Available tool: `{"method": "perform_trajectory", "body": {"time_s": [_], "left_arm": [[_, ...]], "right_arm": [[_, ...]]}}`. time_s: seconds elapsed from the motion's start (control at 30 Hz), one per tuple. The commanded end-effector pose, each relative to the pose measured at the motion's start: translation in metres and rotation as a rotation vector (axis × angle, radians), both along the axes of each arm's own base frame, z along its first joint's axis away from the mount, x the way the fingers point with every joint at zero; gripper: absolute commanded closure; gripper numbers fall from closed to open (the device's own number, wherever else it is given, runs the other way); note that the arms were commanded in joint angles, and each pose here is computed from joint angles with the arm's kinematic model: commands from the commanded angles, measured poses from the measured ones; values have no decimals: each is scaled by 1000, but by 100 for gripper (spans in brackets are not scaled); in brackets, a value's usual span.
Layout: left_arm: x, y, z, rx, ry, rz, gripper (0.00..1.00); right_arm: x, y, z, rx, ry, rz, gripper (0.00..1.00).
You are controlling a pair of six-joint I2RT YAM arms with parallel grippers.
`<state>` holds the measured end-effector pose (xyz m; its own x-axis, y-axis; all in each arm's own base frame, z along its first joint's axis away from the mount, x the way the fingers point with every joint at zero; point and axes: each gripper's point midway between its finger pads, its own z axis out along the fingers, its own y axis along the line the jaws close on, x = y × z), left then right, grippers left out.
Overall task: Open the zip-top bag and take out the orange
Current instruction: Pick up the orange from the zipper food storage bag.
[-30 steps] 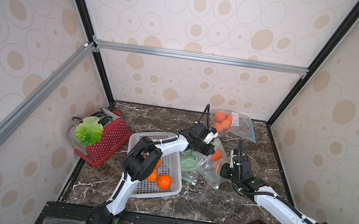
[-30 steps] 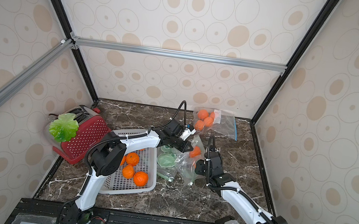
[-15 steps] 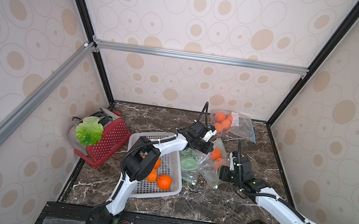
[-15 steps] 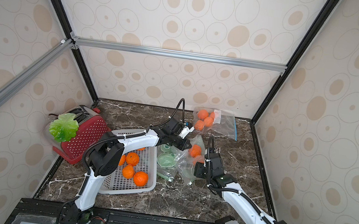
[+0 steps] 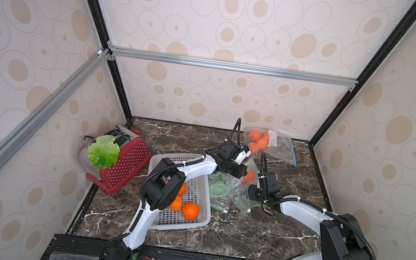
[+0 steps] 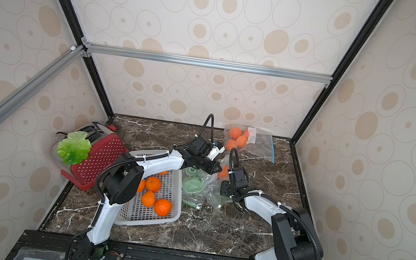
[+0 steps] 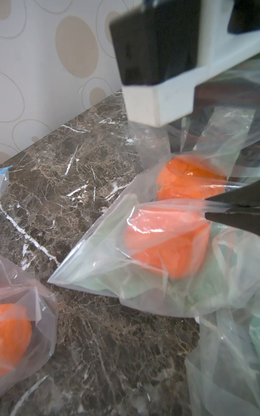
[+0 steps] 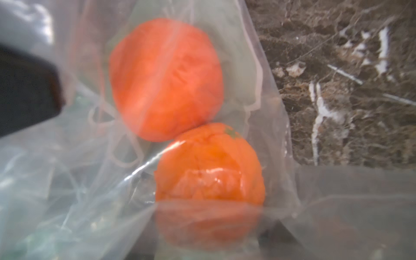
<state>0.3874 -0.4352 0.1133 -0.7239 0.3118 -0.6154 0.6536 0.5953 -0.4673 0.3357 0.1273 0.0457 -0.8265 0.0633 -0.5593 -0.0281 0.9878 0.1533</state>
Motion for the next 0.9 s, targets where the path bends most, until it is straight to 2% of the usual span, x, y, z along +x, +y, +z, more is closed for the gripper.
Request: {"method": "perform_trajectory", "body": {"time_s": [0.0,0.1,0.2,0.43,0.87], "left_arm": [[2,-1,15,-22,-8,-2,100],[2,0,14,-16,-11,2,100],[2,2,15,-8,-17,6,100],[4,7,14,18,-33,15,100],[11,17,4,63,-37,53,100]], "right_arm": [[8,5,2,28,-23,0,42],[3,6,14,54,-44,8,51],[-9,9,36,103,-63,36,55],[-55,7,69,159,-84,126,56],[-106,9,111,285,-144,217,57]]}}
